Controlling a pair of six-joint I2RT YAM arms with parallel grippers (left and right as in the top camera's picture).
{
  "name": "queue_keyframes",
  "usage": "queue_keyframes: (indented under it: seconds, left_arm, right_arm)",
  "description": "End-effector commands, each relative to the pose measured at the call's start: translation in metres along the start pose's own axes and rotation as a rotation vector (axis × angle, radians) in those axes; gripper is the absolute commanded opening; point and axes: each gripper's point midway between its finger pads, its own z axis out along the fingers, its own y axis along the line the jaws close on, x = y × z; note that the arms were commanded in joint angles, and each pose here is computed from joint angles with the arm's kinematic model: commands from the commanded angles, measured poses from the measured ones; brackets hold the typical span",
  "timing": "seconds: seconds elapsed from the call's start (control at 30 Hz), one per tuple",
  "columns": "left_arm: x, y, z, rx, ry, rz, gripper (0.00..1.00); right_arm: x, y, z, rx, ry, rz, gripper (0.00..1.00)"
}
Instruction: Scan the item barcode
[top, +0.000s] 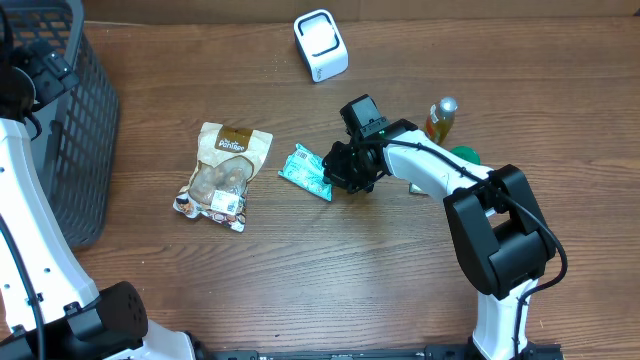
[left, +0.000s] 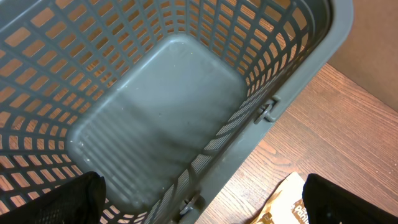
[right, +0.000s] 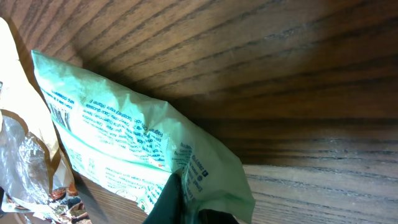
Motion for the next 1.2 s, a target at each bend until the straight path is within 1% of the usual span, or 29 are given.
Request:
queue_keyframes:
  seconds: [0.0, 0.43, 0.57, 0.73, 1.17]
  left_arm:
    - [-0.003, -0.002, -0.001, 0.002, -0.010, 0.018, 1.00]
    - [-0.003, -0.002, -0.001, 0.003, -0.009, 0.018, 1.00]
    - [-0.003, -0.002, -0.001, 0.002, -0.010, 0.018, 0.99]
    - [-0.003, -0.002, -0.001, 0.002, -0.010, 0.018, 1.00]
    - [-0.003, -0.002, -0.001, 0.002, -0.010, 0.018, 1.00]
  right_arm:
    - [0.003, -0.002, -0.006, 0.007, -0.007, -0.024, 0.04]
    - [-0.007, -0.007, -0.010, 0.002, -0.022, -0.006, 0.04]
    - [-0.009, -0.004, -0.012, -0.027, -0.014, -0.067, 0.04]
    - [-0.009, -0.003, -0.012, -0.032, -0.014, -0.102, 0.04]
    - [-0.007, 0.000, -0.012, -0.050, -0.001, -0.104, 0.04]
